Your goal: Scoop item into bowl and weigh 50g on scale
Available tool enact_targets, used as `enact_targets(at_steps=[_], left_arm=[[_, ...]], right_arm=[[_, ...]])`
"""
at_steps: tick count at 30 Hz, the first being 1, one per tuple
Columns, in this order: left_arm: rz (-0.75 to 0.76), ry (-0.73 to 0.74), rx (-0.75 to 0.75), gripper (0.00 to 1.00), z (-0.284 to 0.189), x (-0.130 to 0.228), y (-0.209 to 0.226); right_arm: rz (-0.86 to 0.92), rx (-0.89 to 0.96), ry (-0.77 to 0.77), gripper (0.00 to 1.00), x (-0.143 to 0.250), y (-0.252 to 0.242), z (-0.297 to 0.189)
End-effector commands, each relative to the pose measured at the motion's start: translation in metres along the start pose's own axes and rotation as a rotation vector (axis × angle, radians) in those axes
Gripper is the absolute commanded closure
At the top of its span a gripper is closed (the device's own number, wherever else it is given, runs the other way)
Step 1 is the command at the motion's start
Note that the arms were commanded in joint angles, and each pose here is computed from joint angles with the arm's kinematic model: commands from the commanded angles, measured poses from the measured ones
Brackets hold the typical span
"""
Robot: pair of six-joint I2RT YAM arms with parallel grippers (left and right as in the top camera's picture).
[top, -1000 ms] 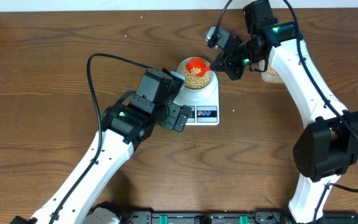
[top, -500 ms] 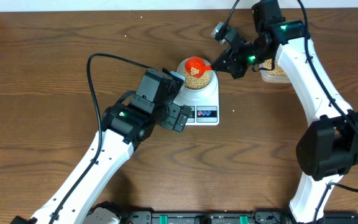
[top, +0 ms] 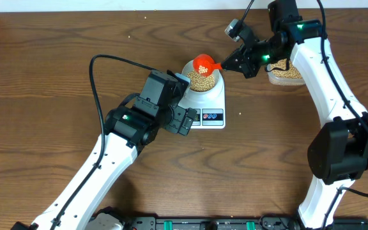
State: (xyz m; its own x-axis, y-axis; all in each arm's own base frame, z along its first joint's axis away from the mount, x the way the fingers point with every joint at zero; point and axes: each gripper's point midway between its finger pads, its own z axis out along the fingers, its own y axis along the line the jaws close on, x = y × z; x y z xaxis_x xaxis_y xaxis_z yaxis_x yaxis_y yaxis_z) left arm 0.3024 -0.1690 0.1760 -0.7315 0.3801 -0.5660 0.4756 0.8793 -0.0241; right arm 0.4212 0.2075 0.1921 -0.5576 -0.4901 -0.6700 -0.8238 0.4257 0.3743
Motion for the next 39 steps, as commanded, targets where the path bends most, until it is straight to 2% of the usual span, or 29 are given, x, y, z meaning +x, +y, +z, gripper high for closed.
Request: enact_targets(at_steps=[1,14,20,24,32,39], left_arm=[[-0.005,0.009,-0.015,0.02,0.002,0.001,0.003],[-0.005,0.009,-0.015,0.02,0.002,0.001,0.003],[-0.005,0.009,-0.015,0.02,0.002,0.001,0.003],[-0.005,0.009,-0.015,0.02,0.002,0.001,0.003],[-0.005,0.009,-0.015,0.02,0.002,0.001,0.003],[-0.005,0.009,-0.015,0.02,0.002,0.001,0.003]], right_arm=[[-0.005,-0.014,-0.036,0.99,-0.009,0.010,-0.010],[0.002,-0.022,-0.042,0.99,-0.010,0.011,-0.010],[0.026,-0.109,-0.133,0.99,-0.019,0.016,-0.026],[0.084,-0.113,-0.192,0.99,-0.015,0.001,-0.051],[0.263,0.071,-0.301,0.99,0.023,-0.050,-0.152],[0.411,0.328,-0.185,0.98,0.083,-0.094,-0.194]])
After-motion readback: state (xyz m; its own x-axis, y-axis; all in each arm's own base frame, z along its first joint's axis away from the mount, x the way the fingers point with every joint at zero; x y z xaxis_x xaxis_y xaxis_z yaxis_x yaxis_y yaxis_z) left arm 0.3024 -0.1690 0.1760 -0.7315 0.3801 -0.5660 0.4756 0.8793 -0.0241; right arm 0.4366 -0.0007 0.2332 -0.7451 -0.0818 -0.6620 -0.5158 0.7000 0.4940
